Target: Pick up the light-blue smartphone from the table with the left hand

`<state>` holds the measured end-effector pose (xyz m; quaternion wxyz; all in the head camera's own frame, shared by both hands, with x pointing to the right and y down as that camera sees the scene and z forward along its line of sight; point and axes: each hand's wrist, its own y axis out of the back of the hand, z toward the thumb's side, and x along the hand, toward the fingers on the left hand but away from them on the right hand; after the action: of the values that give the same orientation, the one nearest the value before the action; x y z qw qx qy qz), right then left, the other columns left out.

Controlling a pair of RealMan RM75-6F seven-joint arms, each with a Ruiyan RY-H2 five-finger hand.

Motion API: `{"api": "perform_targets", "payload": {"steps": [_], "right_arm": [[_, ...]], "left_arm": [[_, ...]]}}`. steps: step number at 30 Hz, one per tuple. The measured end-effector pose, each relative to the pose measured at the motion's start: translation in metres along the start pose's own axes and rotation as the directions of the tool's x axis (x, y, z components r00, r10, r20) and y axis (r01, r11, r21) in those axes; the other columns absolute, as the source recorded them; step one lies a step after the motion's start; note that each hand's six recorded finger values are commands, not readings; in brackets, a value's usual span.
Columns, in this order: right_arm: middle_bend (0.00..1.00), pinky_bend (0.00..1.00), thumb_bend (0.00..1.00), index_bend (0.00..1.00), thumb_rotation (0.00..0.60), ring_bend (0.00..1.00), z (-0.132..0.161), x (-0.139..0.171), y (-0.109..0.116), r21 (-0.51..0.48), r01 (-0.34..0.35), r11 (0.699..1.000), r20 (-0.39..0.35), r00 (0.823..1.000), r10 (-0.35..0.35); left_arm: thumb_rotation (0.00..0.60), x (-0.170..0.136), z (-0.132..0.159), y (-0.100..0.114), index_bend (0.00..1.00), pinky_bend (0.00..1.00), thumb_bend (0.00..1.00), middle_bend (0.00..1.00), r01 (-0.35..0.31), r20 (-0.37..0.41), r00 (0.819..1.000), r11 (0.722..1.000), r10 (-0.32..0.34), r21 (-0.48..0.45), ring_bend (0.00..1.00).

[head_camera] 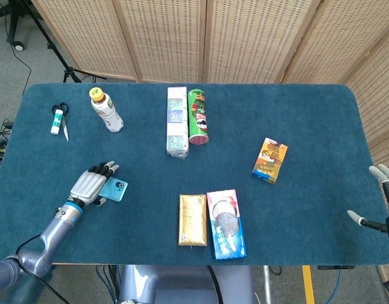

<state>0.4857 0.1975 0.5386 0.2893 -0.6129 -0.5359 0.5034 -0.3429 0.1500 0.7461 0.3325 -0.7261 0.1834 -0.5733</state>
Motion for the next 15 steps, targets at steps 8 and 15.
{"api": "perform_targets", "payload": {"steps": [8,15], "right_arm": [[0.0,0.0,0.05,0.13,0.6,0.0,0.0006,0.0003,-0.0001,-0.008,-0.003,1.0,-0.004,1.0,0.003],[0.0,0.0,0.05,0.13,0.6,0.0,0.0013,0.0006,-0.0004,-0.009,-0.005,1.0,-0.008,1.0,0.005]], "left_arm": [[0.6,0.0,0.0,-0.0041,0.2,0.32,0.18,0.26,-0.036,-0.019,0.999,0.999,0.036,-0.01,0.21],[0.6,-0.0013,-0.0008,-0.0063,0.33,0.36,0.2,0.35,-0.079,-0.026,0.997,0.997,0.079,-0.002,0.3]]}}
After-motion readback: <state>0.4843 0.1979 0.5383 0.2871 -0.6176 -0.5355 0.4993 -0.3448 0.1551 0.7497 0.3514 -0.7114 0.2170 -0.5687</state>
